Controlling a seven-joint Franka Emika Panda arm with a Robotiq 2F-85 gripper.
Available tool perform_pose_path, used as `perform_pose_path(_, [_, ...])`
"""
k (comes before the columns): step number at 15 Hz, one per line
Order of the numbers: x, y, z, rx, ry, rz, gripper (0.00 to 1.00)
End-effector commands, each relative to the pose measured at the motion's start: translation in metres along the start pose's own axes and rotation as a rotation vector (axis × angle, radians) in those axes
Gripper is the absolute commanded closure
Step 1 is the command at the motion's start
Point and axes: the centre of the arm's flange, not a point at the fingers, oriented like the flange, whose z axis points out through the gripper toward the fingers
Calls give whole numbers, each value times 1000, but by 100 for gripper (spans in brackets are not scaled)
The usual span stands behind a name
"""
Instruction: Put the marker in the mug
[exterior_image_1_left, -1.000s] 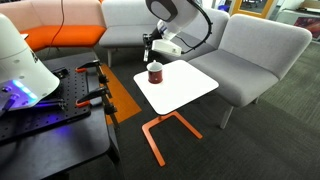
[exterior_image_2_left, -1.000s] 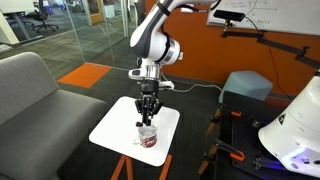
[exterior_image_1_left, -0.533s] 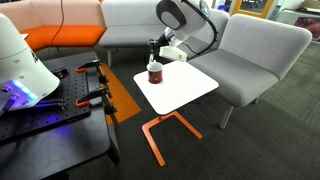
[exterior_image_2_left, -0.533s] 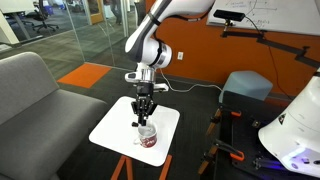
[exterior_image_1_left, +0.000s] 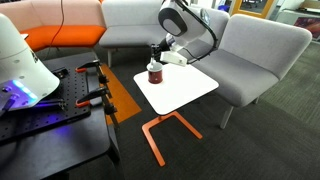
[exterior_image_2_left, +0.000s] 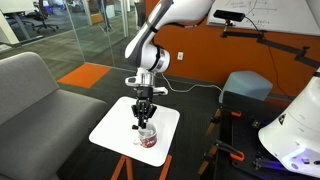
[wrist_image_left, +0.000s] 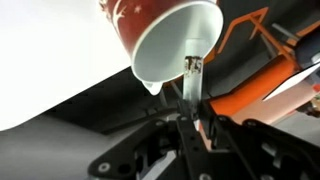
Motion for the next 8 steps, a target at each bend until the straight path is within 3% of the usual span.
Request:
perform_pose_path(1, [-7, 5, 5, -2, 15, 33, 96])
perform_pose_path(4, [-18, 8, 8, -5, 38, 42, 96])
perform_pose_path(6, [-24, 10, 8, -10, 47, 64, 56])
perform_pose_path(8, [-24, 7, 3, -14, 45, 63, 43])
